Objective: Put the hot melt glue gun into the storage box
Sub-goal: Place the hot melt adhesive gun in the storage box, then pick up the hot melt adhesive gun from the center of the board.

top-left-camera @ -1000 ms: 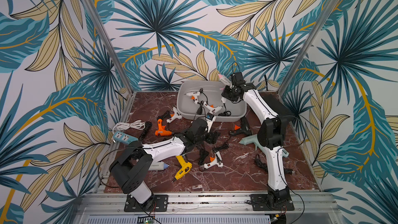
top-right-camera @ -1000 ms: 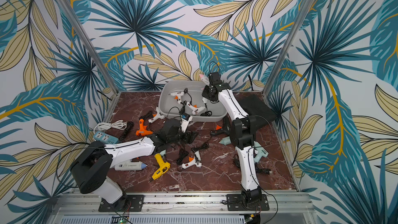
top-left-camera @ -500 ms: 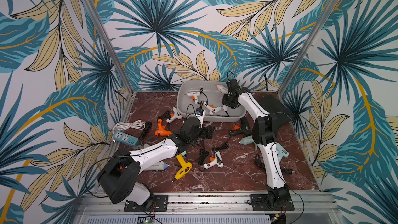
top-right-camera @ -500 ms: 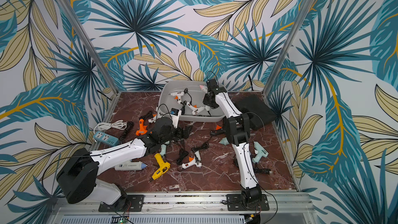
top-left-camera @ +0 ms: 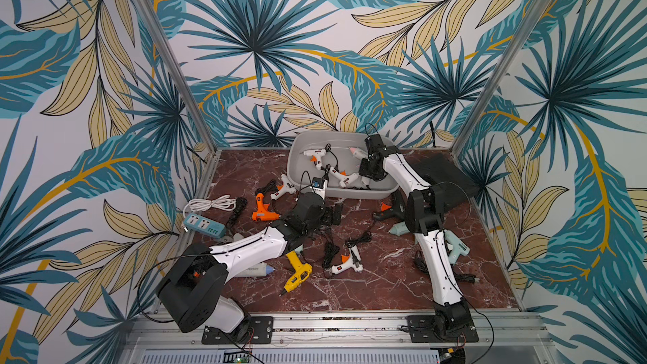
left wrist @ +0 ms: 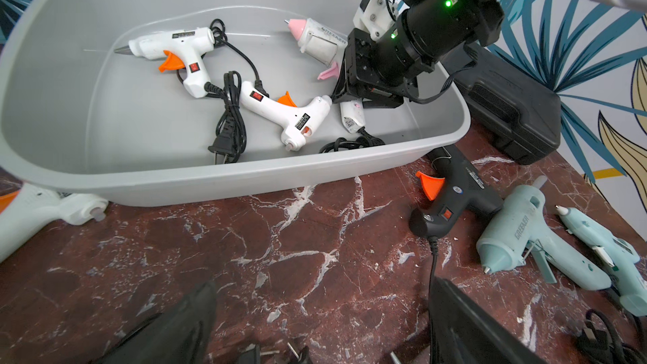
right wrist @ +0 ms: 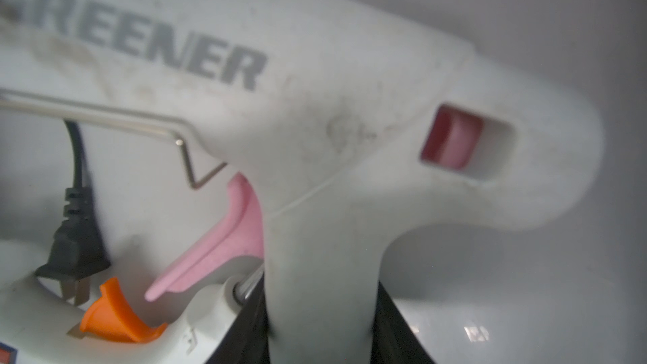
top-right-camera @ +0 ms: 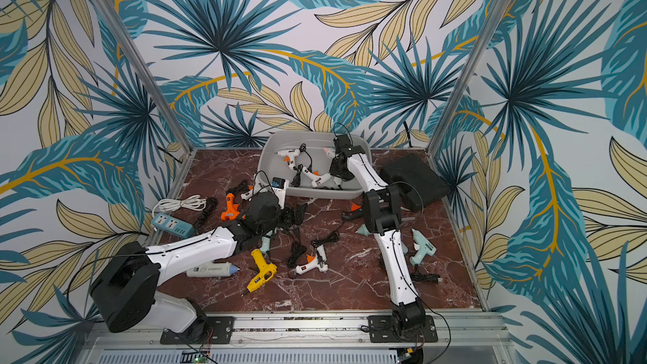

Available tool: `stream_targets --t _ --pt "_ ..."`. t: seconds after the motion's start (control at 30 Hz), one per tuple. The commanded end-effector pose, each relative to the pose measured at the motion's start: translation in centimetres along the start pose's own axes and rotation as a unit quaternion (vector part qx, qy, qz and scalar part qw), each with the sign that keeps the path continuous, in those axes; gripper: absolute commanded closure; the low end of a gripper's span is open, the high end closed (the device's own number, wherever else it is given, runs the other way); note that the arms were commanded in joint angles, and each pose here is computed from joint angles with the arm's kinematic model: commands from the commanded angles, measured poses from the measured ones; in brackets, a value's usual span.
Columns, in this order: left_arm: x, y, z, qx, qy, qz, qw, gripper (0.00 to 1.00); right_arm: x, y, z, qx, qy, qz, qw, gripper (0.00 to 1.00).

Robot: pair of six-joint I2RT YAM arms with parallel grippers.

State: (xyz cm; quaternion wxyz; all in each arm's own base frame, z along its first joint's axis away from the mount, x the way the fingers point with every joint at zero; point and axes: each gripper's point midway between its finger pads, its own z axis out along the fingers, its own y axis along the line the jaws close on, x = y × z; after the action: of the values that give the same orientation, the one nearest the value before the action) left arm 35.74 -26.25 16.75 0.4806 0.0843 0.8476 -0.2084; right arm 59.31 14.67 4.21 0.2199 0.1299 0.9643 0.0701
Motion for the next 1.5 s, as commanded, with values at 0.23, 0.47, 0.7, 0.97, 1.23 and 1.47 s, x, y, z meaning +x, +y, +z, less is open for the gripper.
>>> stream_targets --t 0.23,0.47,0.7,0.97,1.23,1.47 --pt "-2.6 -0.1 -1.1 -0.006 -0.026 -0.009 1.0 0.0 -1.4 0.2 -4.3 0.009 -0.028 -0.039 0.999 0.38" --pt "-3.3 -0.5 -1.0 -0.002 -0.025 -0.018 1.0 0.0 -1.8 0.2 -11.1 0.005 -0.058 -0.053 0.997 0.35" --pt "-3.6 -0.7 -0.9 0.003 -0.031 -0.029 0.999 0.0 2.1 -3.0 -17.0 0.032 -0.055 -0.062 0.996 0.33" --pt "-3.2 -0.7 -0.7 0.008 -0.032 -0.019 0.999 0.0 10.0 -10.1 -20.7 0.065 -0.022 -0.055 0.996 0.29" --pt "-3.8 -1.0 -1.0 0.015 -0.044 -0.011 0.999 0.0 17.2 -19.1 -21.0 0.117 0.02 0.044 0.992 0.26" --pt "-3.7 -0.9 -1.0 0.013 -0.043 -0.013 0.999 0.0 20.3 -22.9 -20.1 0.086 0.036 0.127 0.987 0.23"
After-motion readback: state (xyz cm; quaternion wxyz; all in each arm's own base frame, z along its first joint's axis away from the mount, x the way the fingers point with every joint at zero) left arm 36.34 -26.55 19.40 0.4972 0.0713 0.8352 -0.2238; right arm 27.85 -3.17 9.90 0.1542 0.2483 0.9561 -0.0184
